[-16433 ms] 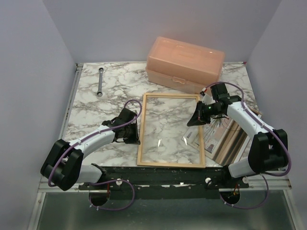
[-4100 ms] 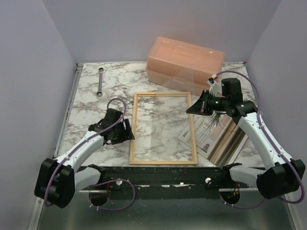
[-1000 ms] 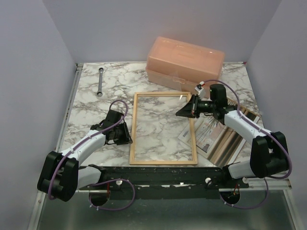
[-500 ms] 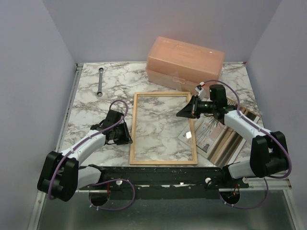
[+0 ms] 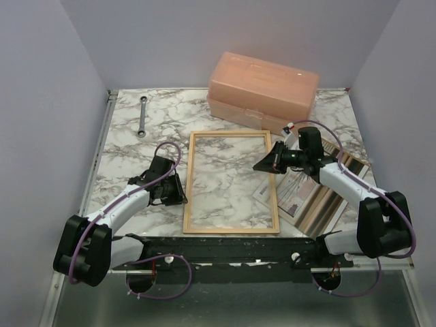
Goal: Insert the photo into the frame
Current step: Place the photo frame item in the photo frame.
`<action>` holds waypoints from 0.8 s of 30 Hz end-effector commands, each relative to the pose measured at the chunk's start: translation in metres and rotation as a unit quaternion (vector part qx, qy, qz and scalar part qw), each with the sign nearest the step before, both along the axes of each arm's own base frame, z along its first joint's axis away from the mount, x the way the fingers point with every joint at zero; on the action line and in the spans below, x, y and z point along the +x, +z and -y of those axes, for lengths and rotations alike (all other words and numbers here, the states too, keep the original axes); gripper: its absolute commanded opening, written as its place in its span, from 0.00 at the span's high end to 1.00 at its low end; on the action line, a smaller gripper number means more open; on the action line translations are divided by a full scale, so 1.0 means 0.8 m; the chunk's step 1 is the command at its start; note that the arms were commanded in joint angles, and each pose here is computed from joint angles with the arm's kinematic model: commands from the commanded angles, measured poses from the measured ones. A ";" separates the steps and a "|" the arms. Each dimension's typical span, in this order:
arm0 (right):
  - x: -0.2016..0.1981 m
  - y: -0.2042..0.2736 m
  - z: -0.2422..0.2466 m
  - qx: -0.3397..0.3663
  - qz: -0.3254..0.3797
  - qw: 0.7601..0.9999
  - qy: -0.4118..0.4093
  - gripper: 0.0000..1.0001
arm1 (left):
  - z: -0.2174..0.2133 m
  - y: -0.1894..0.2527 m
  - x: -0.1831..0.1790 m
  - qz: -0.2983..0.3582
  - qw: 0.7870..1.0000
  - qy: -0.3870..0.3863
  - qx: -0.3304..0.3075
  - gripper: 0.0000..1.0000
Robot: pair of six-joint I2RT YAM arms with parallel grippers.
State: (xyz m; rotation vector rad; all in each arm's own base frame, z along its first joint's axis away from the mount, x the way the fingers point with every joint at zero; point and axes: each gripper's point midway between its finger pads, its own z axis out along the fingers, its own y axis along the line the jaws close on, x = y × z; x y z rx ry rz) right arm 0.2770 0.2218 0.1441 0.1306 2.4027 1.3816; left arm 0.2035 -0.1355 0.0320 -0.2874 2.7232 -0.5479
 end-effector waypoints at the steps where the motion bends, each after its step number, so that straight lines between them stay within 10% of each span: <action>1: 0.017 0.007 0.004 -0.019 0.045 0.999 -0.023 1.00 | -0.018 -0.016 -0.003 -0.007 0.999 0.005 0.041 0.72; 24: 0.005 0.010 0.000 0.016 0.033 0.999 -0.026 1.00 | -0.018 -0.015 -0.002 -0.005 0.999 0.005 0.041 0.73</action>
